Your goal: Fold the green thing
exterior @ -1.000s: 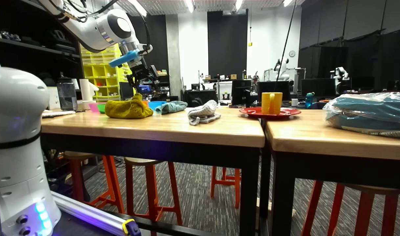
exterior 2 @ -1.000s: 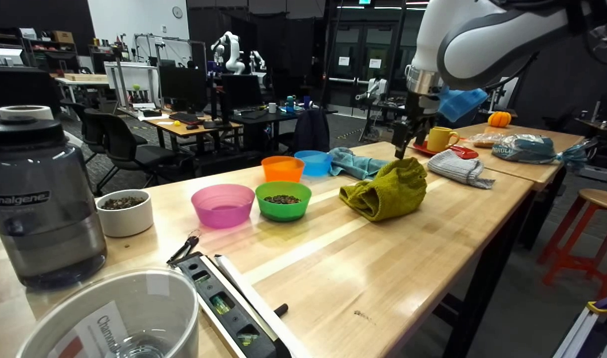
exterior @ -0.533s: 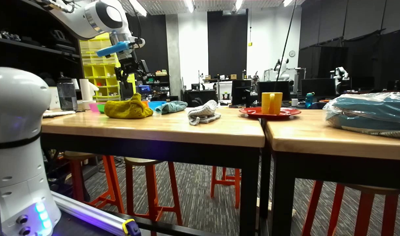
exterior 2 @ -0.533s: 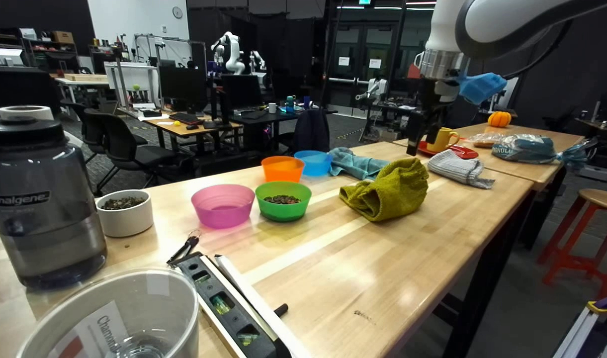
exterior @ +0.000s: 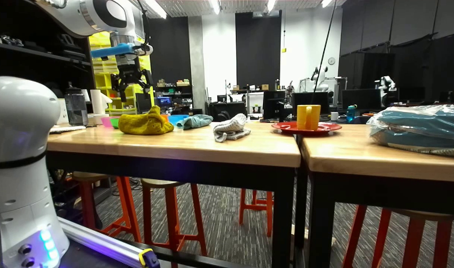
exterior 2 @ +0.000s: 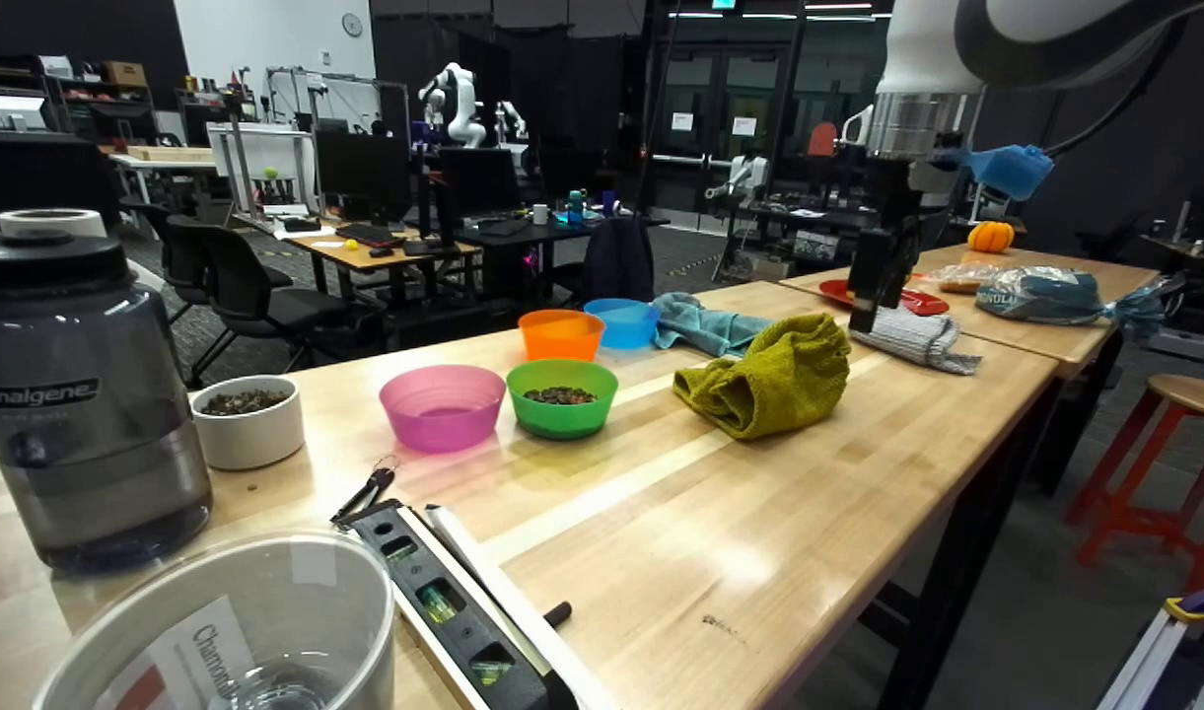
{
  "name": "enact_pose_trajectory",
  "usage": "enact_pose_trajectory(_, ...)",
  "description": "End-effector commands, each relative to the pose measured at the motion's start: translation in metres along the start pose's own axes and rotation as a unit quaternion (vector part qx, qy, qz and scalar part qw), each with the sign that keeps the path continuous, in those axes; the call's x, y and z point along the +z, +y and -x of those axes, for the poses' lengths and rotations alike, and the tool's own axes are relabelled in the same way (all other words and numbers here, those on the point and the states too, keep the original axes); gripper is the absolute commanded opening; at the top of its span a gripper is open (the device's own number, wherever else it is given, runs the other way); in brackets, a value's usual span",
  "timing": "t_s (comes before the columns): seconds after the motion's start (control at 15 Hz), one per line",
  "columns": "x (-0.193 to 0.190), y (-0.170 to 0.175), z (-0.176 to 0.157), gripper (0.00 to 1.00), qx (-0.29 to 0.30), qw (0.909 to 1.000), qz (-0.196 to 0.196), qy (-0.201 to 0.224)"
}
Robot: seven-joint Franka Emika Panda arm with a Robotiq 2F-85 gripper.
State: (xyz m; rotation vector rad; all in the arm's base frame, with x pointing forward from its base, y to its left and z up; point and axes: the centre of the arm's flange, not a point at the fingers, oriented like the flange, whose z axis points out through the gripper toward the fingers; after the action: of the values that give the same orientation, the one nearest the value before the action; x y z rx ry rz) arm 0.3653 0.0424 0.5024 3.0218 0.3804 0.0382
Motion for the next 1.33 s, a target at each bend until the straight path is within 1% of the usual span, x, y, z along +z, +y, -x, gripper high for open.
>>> enact_pose_trajectory(0.0,0.007,-0.002,0.003,1.00,-0.021,0.9996,-0.016,0.008)
enact_pose_trajectory(0.27,0.021,-0.002,-0.019,1.00,-0.020,0.9994,-0.015,0.023)
enact_pose_trajectory(0.4,0.024,-0.002,-0.033,1.00,-0.012,0.9993,-0.023,0.026)
enact_pose_trajectory(0.73,0.038,-0.011,-0.064,1.00,0.007,0.9987,-0.048,0.012)
enact_pose_trajectory(0.87,0.047,-0.011,-0.074,1.00,0.014,0.9985,-0.052,0.005)
enact_pose_trajectory(1.27,0.069,0.003,-0.099,1.00,0.041,0.9985,-0.036,-0.006)
